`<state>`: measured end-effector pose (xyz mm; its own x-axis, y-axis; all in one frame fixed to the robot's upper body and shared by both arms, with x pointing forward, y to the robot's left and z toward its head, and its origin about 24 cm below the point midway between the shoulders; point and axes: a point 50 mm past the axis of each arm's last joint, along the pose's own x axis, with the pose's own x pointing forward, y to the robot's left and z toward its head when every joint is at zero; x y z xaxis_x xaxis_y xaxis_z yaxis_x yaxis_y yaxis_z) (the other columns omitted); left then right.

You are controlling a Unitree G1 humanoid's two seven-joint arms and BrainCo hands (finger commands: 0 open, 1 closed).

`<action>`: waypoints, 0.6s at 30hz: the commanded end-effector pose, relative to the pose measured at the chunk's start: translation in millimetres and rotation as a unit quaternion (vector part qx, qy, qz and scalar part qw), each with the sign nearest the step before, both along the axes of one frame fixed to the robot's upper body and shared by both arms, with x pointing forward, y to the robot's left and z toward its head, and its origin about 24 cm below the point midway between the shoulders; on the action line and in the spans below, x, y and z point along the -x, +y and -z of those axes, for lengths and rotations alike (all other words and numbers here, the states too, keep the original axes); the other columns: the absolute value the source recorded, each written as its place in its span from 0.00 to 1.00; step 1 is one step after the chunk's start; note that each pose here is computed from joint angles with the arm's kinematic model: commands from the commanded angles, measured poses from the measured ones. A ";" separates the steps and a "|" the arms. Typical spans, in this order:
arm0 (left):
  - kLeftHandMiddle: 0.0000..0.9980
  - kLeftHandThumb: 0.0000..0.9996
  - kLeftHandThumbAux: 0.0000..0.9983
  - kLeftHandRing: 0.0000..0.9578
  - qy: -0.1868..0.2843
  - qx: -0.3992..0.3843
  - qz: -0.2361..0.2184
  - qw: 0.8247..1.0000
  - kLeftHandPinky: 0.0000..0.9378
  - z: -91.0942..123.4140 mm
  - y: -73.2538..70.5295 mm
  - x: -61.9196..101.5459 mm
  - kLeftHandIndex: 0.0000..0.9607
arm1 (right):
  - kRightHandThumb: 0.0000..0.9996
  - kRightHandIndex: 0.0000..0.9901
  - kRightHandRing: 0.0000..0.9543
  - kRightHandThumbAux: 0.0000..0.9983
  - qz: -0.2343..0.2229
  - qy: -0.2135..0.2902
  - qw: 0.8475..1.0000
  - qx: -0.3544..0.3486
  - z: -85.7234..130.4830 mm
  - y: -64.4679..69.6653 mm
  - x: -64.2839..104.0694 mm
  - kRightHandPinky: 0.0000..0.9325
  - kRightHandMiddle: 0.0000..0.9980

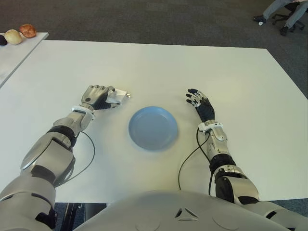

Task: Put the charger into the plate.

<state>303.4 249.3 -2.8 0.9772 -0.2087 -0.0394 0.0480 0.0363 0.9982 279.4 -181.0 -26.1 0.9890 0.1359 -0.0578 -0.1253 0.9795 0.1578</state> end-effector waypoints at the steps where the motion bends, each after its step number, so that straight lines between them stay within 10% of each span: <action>1: 0.79 0.72 0.65 0.83 0.010 -0.028 0.004 1.000 0.80 18.5 -2.0 15.0 0.49 | 0.13 0.22 0.19 0.59 0.013 0.092 0.996 -0.014 33.8 -1.0 26.3 0.23 0.20; 18: 0.85 0.72 0.70 0.87 -0.070 -0.047 0.030 0.996 0.89 16.7 -6.9 19.3 0.46 | 0.06 0.22 0.19 0.60 0.015 0.088 0.996 -0.016 32.7 -1.1 27.1 0.23 0.21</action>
<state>293.0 243.0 -8.5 0.9592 -0.2564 0.1194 -0.1317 -0.0313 0.9908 278.3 -182.1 -25.9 0.9905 0.1231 -0.0609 -0.1122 0.9811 0.1578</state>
